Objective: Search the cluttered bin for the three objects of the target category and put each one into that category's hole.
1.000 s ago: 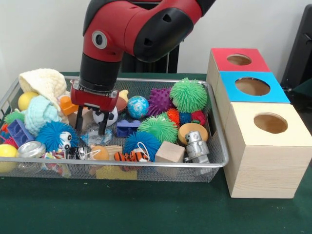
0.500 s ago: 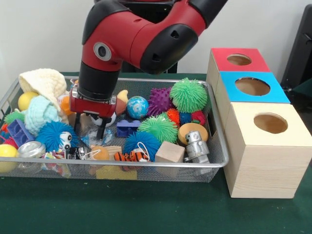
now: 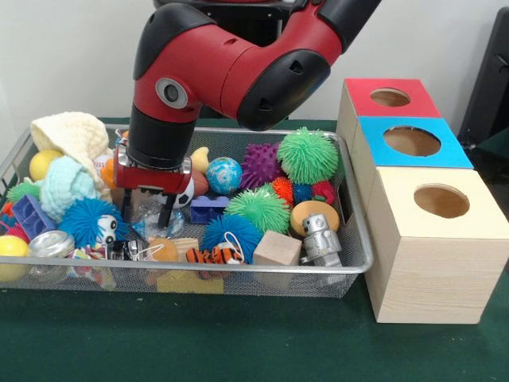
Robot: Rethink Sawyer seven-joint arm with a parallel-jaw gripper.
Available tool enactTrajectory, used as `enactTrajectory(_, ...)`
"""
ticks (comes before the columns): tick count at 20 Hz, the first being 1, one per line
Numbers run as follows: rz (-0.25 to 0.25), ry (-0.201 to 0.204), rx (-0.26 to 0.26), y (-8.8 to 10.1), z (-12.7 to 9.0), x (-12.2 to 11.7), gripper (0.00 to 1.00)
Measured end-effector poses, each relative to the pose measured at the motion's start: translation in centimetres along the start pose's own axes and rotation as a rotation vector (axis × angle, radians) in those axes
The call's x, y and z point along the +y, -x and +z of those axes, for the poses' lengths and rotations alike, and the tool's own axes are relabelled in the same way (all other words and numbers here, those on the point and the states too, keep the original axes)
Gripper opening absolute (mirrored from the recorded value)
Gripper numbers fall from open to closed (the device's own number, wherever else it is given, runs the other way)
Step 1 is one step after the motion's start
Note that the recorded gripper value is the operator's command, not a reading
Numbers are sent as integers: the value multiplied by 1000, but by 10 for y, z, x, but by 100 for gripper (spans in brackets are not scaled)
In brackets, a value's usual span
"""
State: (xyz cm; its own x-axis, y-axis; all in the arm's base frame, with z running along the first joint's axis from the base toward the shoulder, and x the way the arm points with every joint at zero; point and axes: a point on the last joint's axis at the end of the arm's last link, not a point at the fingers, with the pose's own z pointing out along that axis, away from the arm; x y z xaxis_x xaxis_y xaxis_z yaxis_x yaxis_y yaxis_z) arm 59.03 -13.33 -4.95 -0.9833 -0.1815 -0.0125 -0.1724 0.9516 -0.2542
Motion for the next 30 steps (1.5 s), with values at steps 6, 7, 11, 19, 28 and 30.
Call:
enactTrajectory(6, -11, 5, 11, 0, 4, 3, 0)
enactTrajectory(7, -13, 4, 11, 0, 4, 3, 0)
enactTrajectory(11, -17, 3, 12, 0, 4, 3, 0)
enactTrajectory(19, -14, 4, 11, 0, 4, 3, 0)
enactTrajectory(28, -37, -6, 15, 0, -5, 18, 0)
enactTrajectory(30, -60, -13, 20, 1, -13, 29, 0)
